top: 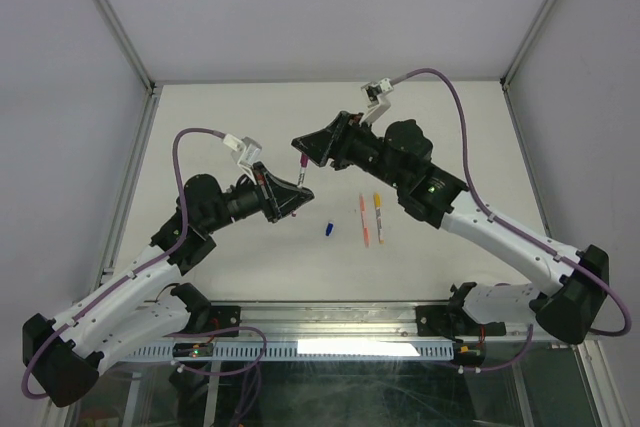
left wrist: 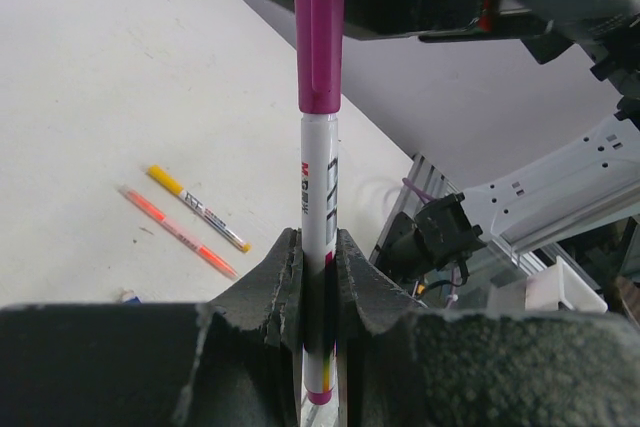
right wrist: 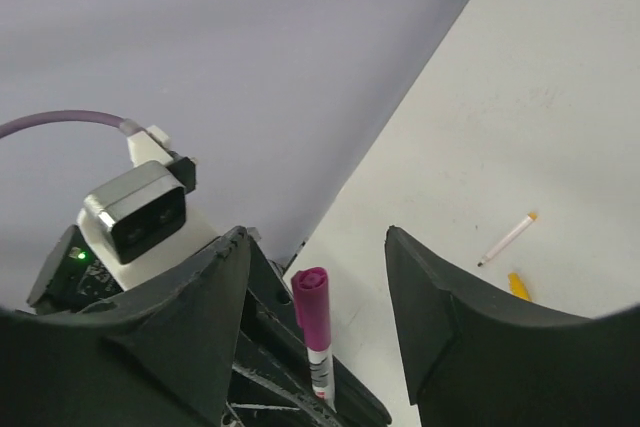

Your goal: Insert the pens into the pen caps

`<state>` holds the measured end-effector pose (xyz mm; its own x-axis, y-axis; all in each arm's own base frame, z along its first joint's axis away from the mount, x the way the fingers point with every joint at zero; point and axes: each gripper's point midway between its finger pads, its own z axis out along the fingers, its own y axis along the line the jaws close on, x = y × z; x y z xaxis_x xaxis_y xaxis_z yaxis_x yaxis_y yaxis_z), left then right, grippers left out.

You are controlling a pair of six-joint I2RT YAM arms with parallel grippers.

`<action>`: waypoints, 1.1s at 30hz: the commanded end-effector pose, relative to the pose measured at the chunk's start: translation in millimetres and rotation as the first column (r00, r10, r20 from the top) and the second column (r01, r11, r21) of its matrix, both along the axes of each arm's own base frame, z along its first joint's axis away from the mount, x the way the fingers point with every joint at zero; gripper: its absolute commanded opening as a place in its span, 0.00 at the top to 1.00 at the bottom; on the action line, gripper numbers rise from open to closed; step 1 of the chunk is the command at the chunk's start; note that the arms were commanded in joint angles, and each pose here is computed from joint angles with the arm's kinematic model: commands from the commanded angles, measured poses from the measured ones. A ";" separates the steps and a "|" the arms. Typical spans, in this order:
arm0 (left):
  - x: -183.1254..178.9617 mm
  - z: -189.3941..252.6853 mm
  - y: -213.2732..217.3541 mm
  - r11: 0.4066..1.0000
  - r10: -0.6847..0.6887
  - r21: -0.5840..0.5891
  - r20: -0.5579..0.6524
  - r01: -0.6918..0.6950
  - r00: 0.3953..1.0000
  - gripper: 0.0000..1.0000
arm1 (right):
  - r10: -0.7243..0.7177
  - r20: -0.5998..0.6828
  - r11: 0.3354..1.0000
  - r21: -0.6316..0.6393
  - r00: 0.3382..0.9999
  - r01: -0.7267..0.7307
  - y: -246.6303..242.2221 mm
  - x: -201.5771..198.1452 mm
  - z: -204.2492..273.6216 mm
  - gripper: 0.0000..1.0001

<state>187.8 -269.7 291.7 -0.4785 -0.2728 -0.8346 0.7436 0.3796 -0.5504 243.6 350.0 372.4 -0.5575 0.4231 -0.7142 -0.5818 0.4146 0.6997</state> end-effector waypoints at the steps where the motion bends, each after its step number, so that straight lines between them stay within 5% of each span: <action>1: -4.3 32.2 -1.9 0.998 -0.028 -0.046 0.094 0.032 0.995 1.00 | 0.014 0.060 1.000 0.026 0.998 -0.015 1.0 -0.3 24.0 0.42; 14: 3.4 34.8 -2.1 0.999 0.006 -0.055 0.082 -0.001 0.997 1.00 | 0.086 0.043 0.995 0.038 0.995 -0.088 7.2 -12.1 11.9 0.63; 17: 5.5 39.2 -0.4 0.998 0.023 -0.068 0.086 -0.018 0.996 1.00 | 0.085 0.037 0.996 0.037 0.996 -0.087 6.6 -12.4 8.3 0.76; 20: 7.1 47.2 2.1 0.995 0.045 -0.087 0.085 -0.038 0.995 1.00 | 0.081 0.036 0.997 0.014 0.996 -0.082 5.8 -11.6 1.6 1.00; 33: 14.7 139.2 18.7 0.976 0.165 -0.181 0.256 -0.121 0.952 1.00 | 0.154 -0.102 0.973 -0.157 0.983 -0.169 25.9 -51.9 -91.8 1.00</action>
<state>193.5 -267.7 305.6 -0.4897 -0.2410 -0.8379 0.7171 0.4353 -0.5443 235.8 359.4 358.6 -0.5555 0.4112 -0.7228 -0.6135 0.3841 0.6900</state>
